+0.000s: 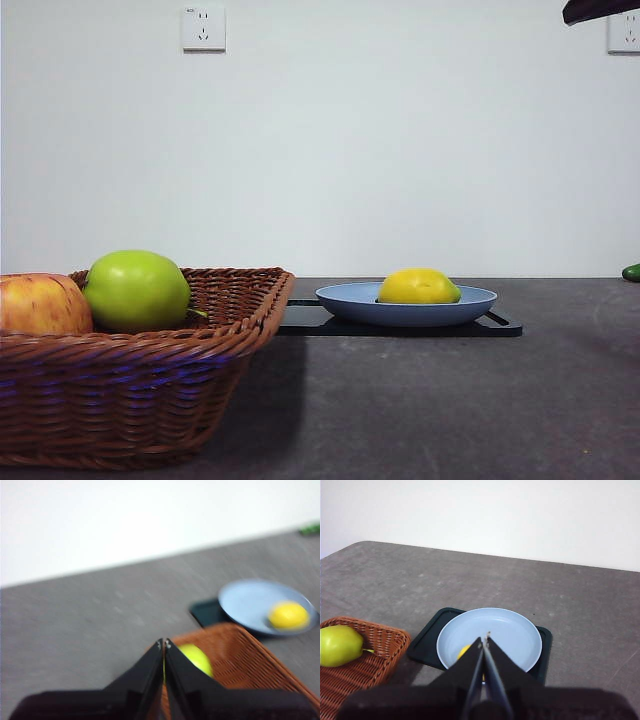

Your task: Take the lemon from the basket,put the lemon in the plate,hand out the plate

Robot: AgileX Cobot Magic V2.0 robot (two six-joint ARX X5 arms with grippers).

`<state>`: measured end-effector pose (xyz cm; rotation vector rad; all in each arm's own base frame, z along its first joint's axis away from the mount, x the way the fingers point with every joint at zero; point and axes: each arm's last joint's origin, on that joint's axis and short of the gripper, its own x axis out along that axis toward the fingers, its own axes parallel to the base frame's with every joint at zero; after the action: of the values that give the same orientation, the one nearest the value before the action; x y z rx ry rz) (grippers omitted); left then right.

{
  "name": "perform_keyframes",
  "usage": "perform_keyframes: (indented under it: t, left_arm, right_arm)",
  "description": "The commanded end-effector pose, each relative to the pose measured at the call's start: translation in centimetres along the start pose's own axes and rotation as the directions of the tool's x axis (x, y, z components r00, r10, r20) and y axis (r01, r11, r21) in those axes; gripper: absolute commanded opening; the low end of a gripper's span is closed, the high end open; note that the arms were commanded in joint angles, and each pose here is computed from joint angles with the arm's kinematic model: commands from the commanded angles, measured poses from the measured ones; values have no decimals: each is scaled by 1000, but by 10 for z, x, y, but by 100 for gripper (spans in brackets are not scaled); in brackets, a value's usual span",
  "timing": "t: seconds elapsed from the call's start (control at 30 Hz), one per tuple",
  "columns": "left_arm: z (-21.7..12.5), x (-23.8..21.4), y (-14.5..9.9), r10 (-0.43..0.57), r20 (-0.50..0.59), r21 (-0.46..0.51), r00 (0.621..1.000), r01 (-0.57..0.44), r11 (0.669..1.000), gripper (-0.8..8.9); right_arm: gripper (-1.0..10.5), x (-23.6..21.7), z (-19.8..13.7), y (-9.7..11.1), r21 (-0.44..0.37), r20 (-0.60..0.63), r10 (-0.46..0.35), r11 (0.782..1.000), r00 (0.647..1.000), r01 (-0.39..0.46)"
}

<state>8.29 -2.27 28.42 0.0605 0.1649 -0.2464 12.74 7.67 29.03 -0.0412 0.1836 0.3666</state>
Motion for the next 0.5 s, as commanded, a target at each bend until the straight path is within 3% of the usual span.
perform_keyframes:
  t: [0.03,0.27,0.5]
  left_arm:
    - [-16,0,5,64,3,-1,998,-64,998,8]
    - [-67,14,16,207,46,-54,977,-205,977,8]
    - [-111,25,21,265,-2,-106,964,-264,959,8]
  right_arm:
    - [4,-1,4,1,13,20,4,1000,1000,-5]
    - [4,-1,4,1,13,20,5,1000,1000,-5]
    - [4,-1,4,1,13,20,5,1000,1000,-5]
